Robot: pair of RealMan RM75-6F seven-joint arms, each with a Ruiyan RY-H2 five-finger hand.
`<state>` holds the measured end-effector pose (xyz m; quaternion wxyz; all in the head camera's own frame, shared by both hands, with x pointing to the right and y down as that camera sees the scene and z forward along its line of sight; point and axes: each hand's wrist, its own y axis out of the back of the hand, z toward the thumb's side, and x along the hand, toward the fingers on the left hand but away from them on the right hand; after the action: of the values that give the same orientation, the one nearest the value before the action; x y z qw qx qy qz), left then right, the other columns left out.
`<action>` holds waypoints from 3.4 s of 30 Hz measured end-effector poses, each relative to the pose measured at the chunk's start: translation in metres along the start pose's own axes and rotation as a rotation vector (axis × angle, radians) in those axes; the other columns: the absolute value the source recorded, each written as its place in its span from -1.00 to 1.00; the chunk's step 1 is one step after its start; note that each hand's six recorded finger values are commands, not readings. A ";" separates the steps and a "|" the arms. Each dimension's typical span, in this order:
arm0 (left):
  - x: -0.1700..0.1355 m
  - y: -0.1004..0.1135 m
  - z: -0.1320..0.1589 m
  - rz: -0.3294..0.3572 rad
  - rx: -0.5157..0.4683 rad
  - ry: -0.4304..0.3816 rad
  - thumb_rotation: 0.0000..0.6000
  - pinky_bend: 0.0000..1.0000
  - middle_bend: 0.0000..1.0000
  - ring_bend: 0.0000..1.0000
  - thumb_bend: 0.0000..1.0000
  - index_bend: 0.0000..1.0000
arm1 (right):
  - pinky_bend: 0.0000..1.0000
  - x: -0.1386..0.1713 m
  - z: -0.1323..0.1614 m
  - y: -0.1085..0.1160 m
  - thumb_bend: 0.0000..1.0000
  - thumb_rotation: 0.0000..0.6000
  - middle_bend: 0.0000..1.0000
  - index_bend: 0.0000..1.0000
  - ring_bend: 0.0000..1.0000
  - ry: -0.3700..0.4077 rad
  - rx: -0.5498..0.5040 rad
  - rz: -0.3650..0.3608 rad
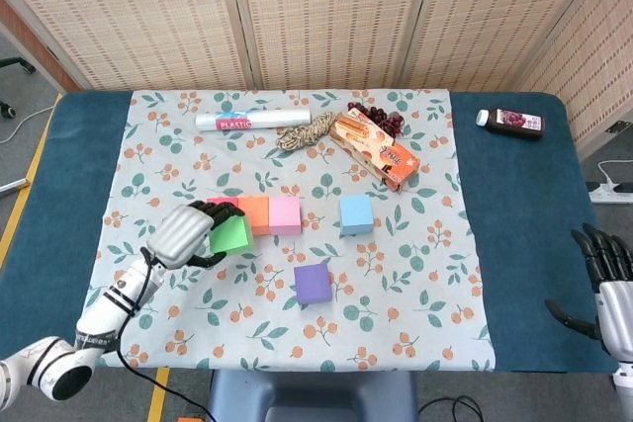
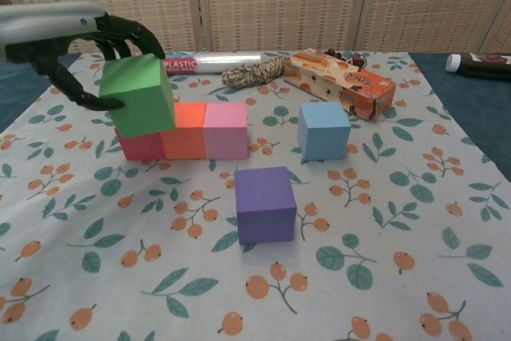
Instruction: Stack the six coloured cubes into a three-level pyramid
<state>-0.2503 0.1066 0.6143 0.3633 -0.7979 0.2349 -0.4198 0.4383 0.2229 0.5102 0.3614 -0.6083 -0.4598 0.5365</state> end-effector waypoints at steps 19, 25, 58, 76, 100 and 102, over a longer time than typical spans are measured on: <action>0.062 0.005 -0.032 -0.065 0.009 -0.063 1.00 -0.37 -0.41 -0.42 -0.36 -0.46 | -1.00 0.000 0.006 0.006 -1.00 1.00 -1.00 -1.00 -1.00 -0.027 0.025 -0.018; 0.070 -0.001 -0.040 -0.102 0.038 -0.082 1.00 -0.43 -0.44 -0.46 -0.36 -0.45 | -1.00 0.001 0.007 0.010 -1.00 1.00 -1.00 -1.00 -1.00 -0.042 0.033 -0.034; 0.077 -0.009 -0.066 -0.166 0.039 -0.093 1.00 -0.60 -0.76 -0.79 -0.36 -0.73 | -1.00 0.006 0.014 0.009 -1.00 1.00 -1.00 -1.00 -1.00 -0.062 0.035 -0.051; 0.073 -0.008 -0.058 -0.116 -0.024 -0.040 1.00 -0.57 -0.79 -0.80 -0.36 -0.75 | -1.00 0.007 0.009 0.009 -1.00 1.00 -1.00 -1.00 -1.00 -0.061 0.027 -0.049; 0.084 -0.021 -0.046 -0.072 -0.022 0.018 1.00 -0.40 -0.39 -0.38 -0.37 -0.39 | -1.00 0.004 0.000 0.006 -1.00 1.00 -1.00 -1.00 -1.00 -0.070 0.015 -0.035; 0.084 -0.020 -0.046 -0.064 -0.019 0.017 1.00 -0.39 -0.35 -0.33 -0.37 -0.37 | -1.00 0.004 -0.001 0.006 -1.00 1.00 -1.00 -1.00 -1.00 -0.071 0.015 -0.036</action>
<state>-0.2421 0.0445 0.6892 0.3401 -0.8048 0.2163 -0.4358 0.4399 0.2249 0.5038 0.3591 -0.5779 -0.4790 0.5546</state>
